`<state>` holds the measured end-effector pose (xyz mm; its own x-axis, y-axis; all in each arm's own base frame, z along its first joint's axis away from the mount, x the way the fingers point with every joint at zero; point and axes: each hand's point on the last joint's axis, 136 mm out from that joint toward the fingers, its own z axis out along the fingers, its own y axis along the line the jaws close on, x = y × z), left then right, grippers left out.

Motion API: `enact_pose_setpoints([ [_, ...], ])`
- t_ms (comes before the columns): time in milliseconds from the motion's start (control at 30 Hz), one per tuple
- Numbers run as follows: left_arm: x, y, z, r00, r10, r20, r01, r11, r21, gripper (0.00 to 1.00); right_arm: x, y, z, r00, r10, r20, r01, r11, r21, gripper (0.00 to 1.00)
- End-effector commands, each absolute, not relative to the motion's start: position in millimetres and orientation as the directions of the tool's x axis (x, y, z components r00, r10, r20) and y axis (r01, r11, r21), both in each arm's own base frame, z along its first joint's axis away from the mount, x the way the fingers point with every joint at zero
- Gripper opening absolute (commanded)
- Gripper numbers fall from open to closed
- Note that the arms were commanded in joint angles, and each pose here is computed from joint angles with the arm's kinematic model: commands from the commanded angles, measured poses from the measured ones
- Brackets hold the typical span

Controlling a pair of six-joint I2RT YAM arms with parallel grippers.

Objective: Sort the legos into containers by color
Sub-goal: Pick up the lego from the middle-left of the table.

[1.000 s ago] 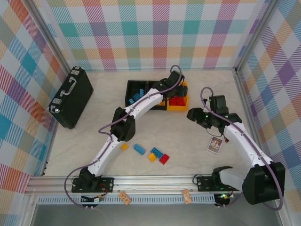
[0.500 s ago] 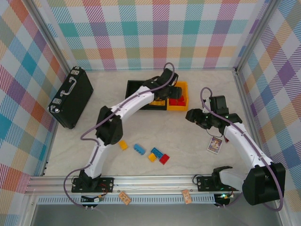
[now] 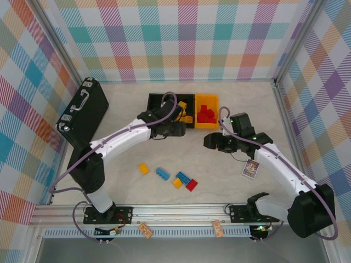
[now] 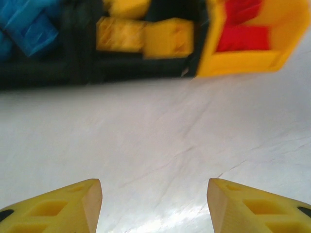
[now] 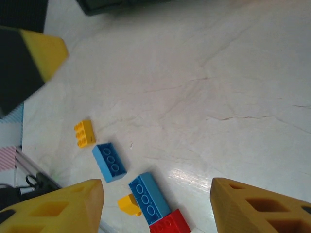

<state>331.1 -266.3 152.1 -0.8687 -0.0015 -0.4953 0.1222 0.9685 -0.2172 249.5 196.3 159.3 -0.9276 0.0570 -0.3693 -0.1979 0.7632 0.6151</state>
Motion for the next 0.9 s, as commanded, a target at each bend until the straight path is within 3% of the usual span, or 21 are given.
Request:
enact_pose_setpoints([
  [0, 313.6, -225.4, 148.9, -0.858, -0.15, -0.491, -0.05, 0.976, -0.21, 0.59, 251.4, 220.8, 168.1, -0.903, -0.034, -0.428, -0.316, 0.727, 0.61, 0.61],
  [267, 264.5, -159.9, 114.3, -0.822, -0.341, -0.456, -0.297, 0.94, -0.167, 0.64, 242.7, 263.3, 157.8, -0.872, -0.181, -0.455, -0.441, 0.693, 0.57, 0.61],
  [533, 231.8, -132.7, 69.1, -0.808, -0.453, -0.378, -0.445, 0.888, -0.114, 0.72, 241.4, 279.4, 148.3, -0.876, -0.205, -0.437, -0.447, 0.687, 0.573, 0.6],
  [867, 215.8, -132.3, 25.7, -0.805, -0.515, -0.295, -0.51, 0.854, -0.102, 0.65, 242.3, 279.0, 142.5, -0.882, -0.203, -0.426, -0.434, 0.702, 0.564, 0.6],
])
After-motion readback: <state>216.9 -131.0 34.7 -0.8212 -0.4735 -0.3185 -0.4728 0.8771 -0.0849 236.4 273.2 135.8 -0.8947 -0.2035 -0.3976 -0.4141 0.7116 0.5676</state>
